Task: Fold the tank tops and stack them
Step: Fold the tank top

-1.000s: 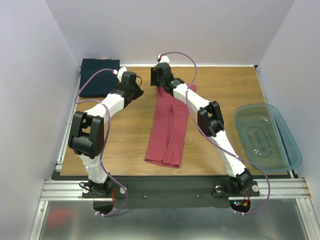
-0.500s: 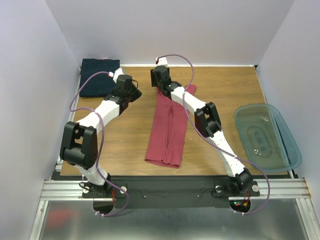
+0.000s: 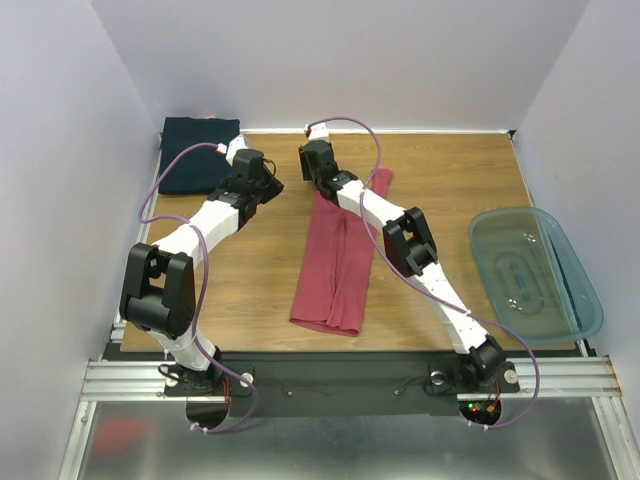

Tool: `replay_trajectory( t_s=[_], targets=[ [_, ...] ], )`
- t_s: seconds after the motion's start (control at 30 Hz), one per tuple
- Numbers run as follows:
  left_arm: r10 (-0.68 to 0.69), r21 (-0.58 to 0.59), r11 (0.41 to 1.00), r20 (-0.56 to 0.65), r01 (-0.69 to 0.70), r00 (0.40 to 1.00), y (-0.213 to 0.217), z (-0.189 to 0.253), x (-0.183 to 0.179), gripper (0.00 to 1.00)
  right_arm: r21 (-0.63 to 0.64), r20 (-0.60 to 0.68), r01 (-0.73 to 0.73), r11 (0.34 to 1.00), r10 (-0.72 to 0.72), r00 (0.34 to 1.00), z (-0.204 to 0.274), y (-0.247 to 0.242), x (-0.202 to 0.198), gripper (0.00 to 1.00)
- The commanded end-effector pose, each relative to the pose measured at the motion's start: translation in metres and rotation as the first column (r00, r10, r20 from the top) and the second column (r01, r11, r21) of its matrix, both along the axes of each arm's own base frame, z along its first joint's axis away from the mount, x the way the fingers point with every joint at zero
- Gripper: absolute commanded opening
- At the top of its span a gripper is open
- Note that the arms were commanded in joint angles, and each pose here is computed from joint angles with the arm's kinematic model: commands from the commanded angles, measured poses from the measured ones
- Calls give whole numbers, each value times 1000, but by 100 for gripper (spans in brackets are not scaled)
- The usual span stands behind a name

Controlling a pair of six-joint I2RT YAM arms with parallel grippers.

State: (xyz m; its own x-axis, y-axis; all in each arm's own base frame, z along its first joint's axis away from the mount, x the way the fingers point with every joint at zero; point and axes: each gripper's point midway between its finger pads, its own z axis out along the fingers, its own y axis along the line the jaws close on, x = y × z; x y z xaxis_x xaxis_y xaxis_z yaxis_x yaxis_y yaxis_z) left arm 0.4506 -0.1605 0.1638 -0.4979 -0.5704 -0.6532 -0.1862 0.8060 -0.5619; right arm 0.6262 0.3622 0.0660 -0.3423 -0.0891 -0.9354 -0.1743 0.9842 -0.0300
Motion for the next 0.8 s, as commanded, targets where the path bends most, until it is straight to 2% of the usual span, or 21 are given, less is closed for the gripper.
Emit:
replay_trajectory(
  t_s=[0.0, 0.13, 0.23, 0.27, 0.6, 0.77],
  targets=[
    [-17, -7, 1000, 54, 18, 998, -3, 17, 1, 22, 24, 108, 2, 1000, -5, 994, 35, 13, 7, 51],
    [-21, -4, 1000, 46, 21, 999, -3, 13, 2, 22, 21, 127, 13, 1000, -15, 992, 41, 12, 8, 47],
    [-23, -1, 1000, 45, 23, 999, -4, 13, 2, 22, 20, 133, 18, 1000, -20, 991, 42, 12, 8, 39],
    [-23, 2, 1000, 41, 23, 999, -3, 11, 2, 22, 21, 134, 21, 1000, -23, 991, 43, 11, 8, 34],
    [-37, 4, 999, 38, 36, 999, -6, 9, 3, 22, 28, 160, 57, 998, -60, 985, 48, 5, 12, 14],
    [-39, 6, 999, 34, 38, 999, -6, 7, 3, 22, 67, 165, 90, 994, -100, 981, 60, -6, 14, 7]
  ],
)
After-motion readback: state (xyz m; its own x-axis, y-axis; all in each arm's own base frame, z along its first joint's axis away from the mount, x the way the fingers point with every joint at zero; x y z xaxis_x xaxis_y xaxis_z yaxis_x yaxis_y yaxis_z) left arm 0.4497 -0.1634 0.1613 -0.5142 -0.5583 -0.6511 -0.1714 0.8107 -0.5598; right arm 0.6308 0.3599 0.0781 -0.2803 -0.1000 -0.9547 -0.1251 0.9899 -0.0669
